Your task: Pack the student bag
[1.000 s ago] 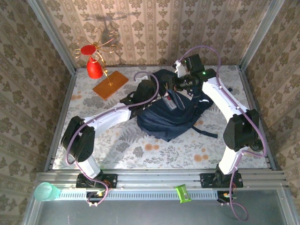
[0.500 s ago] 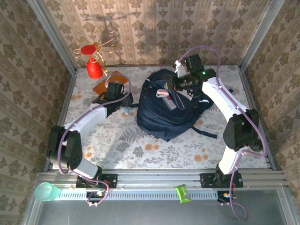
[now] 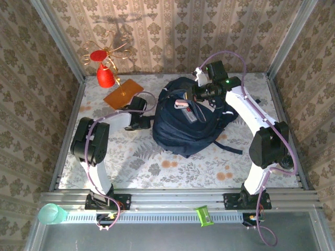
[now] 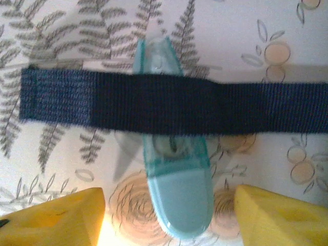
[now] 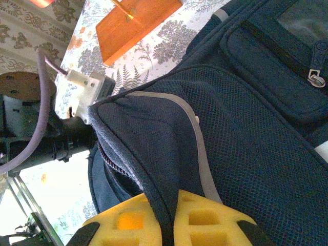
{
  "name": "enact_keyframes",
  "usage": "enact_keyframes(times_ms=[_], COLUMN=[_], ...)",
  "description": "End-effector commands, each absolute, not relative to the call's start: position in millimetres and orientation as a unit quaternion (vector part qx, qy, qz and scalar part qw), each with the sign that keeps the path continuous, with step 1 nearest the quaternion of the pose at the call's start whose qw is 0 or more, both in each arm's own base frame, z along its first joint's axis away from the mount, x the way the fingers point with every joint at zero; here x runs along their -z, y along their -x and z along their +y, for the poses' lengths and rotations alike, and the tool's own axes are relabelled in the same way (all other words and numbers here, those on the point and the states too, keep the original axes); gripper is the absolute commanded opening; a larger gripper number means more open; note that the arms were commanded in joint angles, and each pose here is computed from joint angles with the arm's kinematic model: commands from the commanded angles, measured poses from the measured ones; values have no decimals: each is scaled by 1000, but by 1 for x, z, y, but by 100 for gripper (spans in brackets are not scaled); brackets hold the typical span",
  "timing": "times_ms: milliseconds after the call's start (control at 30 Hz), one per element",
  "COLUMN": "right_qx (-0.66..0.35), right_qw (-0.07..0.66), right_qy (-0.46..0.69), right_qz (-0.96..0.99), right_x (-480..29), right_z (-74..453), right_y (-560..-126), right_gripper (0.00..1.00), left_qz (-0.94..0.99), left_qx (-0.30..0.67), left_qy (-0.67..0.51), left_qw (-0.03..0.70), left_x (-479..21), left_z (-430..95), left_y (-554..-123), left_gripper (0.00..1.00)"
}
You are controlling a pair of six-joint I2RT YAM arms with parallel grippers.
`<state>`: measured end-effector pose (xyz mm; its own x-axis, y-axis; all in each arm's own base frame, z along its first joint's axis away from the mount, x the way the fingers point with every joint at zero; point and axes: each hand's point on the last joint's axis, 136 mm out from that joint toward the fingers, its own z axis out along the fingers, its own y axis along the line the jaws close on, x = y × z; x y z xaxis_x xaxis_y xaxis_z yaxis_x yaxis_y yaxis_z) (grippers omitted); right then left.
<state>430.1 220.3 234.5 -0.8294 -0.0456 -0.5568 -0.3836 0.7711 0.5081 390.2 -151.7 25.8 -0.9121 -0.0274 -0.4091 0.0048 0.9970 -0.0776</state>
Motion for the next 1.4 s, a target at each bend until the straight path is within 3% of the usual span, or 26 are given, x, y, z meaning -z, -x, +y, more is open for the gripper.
enact_keyframes(times_ms=[0,300,500,600,733,867,967,1167,1367], right_qx=[-325,-325,-320,-326,-338,-345,-340,-341,-340], right_qw=[296,290,297,300,305,300,298,287,290], right_qy=[130,129,125,122,126,133,147,162,159], right_qz=[888,891,891,888,881,879,880,880,881], right_x=[-248,-242,-244,-247,-252,-258,-268,-283,-290], right_z=[222,223,219,222,230,233,231,231,227], right_y=[-438,-438,-442,-446,-447,-445,-443,-443,-452], right_gripper=[0,0,0,0,0,0,0,0,0], left_qz=[977,967,970,968,934,867,851,847,854], left_qx=[33,16,47,103,210,347,390,431,431], left_qy=[-8,-14,29,16,-83,-122,-106,-83,-43], left_qw=[213,252,236,229,277,335,336,301,289], left_x=[-23,-36,-44,-59,-128,-217,-240,-234,-208], left_z=[-156,-147,-124,-141,-192,-260,-304,-374,-402], left_y=[-401,-404,-310,-255,-224,-237,-269,-319,-350], left_gripper=[61,28,23,23,23,23,22,22,39])
